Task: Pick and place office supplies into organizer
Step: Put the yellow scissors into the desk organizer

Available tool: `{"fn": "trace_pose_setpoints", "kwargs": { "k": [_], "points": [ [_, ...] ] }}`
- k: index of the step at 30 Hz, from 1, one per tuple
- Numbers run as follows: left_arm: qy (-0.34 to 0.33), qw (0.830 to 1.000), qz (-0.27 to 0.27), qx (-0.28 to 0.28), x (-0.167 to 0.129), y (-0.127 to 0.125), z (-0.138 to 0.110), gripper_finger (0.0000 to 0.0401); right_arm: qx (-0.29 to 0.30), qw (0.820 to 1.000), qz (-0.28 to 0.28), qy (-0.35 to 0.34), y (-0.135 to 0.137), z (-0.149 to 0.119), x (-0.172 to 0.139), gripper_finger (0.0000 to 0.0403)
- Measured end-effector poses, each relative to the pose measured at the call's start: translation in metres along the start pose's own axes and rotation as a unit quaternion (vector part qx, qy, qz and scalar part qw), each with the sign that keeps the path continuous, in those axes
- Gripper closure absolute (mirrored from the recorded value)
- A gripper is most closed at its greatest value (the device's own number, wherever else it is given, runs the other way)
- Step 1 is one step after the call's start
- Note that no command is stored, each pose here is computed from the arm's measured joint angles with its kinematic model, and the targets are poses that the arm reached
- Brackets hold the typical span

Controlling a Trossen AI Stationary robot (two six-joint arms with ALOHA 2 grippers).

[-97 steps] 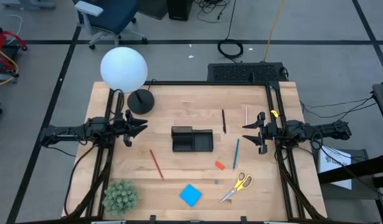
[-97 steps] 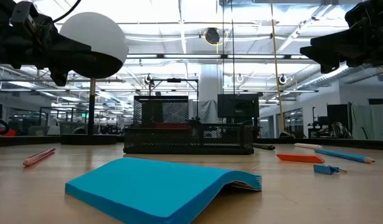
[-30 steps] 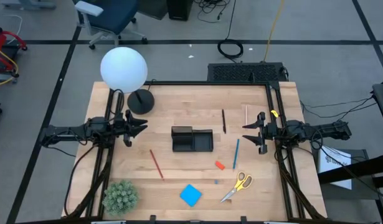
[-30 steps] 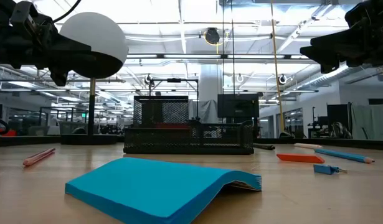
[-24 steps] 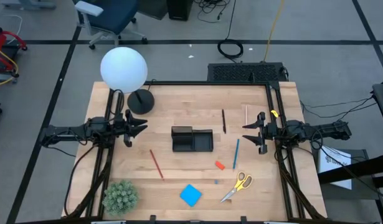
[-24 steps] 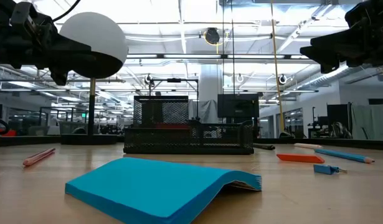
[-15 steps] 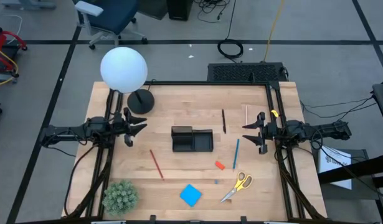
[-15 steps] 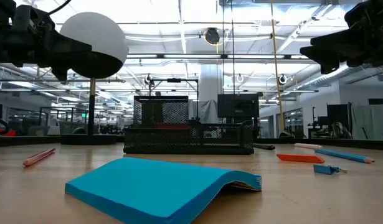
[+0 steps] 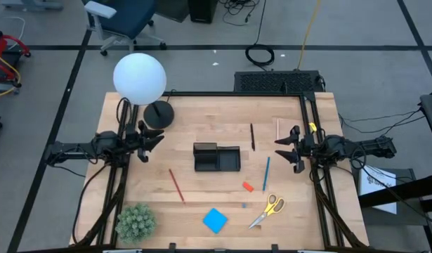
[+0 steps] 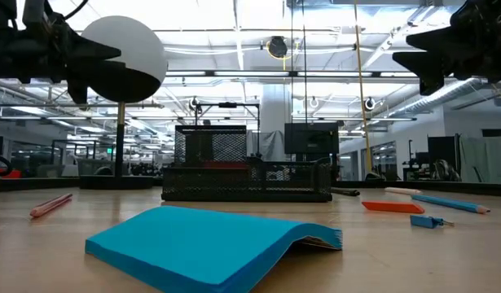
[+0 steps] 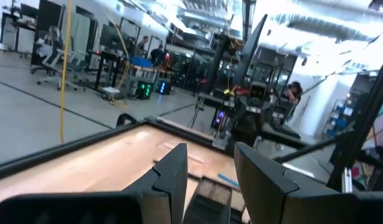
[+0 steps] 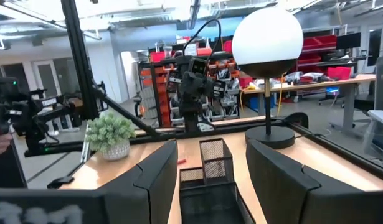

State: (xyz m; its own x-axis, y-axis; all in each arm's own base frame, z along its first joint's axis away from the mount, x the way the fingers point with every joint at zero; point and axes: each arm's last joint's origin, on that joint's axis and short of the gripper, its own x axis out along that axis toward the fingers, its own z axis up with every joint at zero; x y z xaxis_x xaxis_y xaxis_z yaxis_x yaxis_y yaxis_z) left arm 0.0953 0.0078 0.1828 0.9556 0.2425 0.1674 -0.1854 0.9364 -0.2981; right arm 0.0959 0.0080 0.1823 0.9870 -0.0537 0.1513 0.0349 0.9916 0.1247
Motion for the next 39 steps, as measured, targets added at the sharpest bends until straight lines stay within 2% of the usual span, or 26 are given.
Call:
{"fn": "trace_pose_setpoints", "kwargs": {
  "k": [7, 13, 20, 28, 33, 39],
  "points": [
    [-0.024, 1.0, -0.004, 0.017, 0.0, -0.001, 0.005, 0.0272, 0.015, 1.0, -0.007, -0.021, 0.0, 0.004, 0.0, 0.0222],
    [-0.032, 0.999, -0.006, 0.008, 0.0, -0.002, 0.006, 0.0272, 0.018, 0.999, -0.005, -0.03, 0.0, 0.006, 0.0, 0.0222],
    [-0.03, 0.999, 0.026, 0.018, -0.001, -0.001, 0.012, 0.0272, 0.043, 0.999, -0.004, -0.031, 0.0, 0.006, 0.0, 0.0222],
    [-0.028, 0.999, 0.028, 0.036, -0.006, -0.011, 0.053, 0.0272, 0.051, 0.995, 0.006, -0.091, 0.001, 0.018, -0.002, 0.0222],
    [-0.016, 0.997, 0.044, 0.06, -0.002, -0.019, 0.082, 0.0272, 0.033, 0.99, 0.009, -0.137, 0.002, 0.027, -0.004, 0.0222],
    [-0.002, 0.995, 0.05, 0.085, 0.018, -0.034, 0.119, 0.0272, 0.01, 0.992, 0.005, -0.126, 0.002, 0.027, -0.003, 0.0222]
  ]
}}
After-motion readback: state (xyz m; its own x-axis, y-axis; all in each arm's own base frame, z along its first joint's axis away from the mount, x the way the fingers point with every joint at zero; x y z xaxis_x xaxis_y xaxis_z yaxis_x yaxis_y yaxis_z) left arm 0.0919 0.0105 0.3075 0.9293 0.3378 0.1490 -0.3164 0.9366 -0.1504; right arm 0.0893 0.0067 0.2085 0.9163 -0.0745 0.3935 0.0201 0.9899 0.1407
